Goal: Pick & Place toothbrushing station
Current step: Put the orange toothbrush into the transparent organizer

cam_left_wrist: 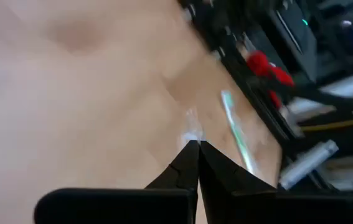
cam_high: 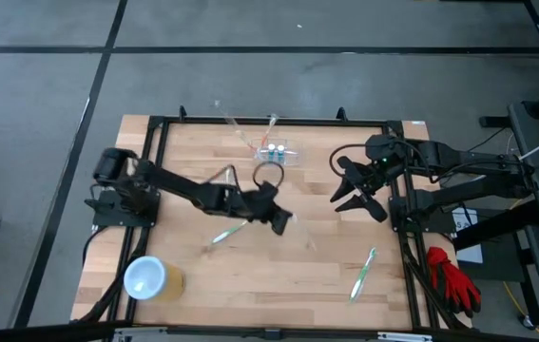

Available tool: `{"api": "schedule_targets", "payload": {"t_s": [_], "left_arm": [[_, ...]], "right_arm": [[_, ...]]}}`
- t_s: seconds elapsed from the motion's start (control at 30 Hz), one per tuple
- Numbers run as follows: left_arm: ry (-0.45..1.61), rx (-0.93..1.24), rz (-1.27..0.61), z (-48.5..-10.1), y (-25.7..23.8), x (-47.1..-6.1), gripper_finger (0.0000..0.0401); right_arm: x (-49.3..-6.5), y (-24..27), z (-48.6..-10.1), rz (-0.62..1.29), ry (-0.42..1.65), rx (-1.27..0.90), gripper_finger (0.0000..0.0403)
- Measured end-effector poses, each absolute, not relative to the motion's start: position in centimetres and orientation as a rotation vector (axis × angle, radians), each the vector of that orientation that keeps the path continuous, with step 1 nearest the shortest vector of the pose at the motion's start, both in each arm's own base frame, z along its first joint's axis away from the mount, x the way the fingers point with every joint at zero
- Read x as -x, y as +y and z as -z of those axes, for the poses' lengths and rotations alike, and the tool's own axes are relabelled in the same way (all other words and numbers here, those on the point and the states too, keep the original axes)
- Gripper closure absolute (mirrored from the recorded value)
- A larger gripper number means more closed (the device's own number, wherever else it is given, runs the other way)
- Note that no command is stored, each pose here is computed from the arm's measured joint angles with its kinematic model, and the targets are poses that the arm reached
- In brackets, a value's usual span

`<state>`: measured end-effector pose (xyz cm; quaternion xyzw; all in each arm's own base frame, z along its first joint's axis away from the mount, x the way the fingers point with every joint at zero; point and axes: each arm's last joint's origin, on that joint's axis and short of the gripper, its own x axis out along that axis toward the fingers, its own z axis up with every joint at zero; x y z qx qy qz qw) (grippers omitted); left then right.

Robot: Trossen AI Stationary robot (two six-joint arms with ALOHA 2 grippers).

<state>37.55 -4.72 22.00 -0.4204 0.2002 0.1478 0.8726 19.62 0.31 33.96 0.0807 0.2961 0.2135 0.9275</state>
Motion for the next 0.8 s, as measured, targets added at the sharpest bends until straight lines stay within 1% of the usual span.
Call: {"api": "schedule_targets", "payload": {"t_s": [0.17,0.27,0.4,0.63,0.8], "left_arm": [[0.382,0.771,-0.427,-25.9,-2.2,-34.8,0.0399],[0.384,0.713,-0.495,-27.7,-0.8,-32.9,0.0399],[0.333,0.658,-0.552,-30.0,1.2,-30.9,0.0399],[0.238,0.624,-0.608,-32.9,4.8,-28.1,0.0399],[0.185,0.605,-0.632,-34.1,7.1,-26.8,0.0399]], "right_arm": [[-19.8,0.2,-34.1,-0.418,0.584,-0.150,0.0264],[-19.8,0.2,-34.2,-0.409,0.573,-0.145,0.0264],[-19.9,0.0,-34.3,-0.378,0.559,-0.133,0.0263],[-20.3,-0.3,-34.8,-0.313,0.500,-0.095,0.0263],[-20.6,-0.4,-35.2,-0.252,0.453,-0.078,0.0263]]}}
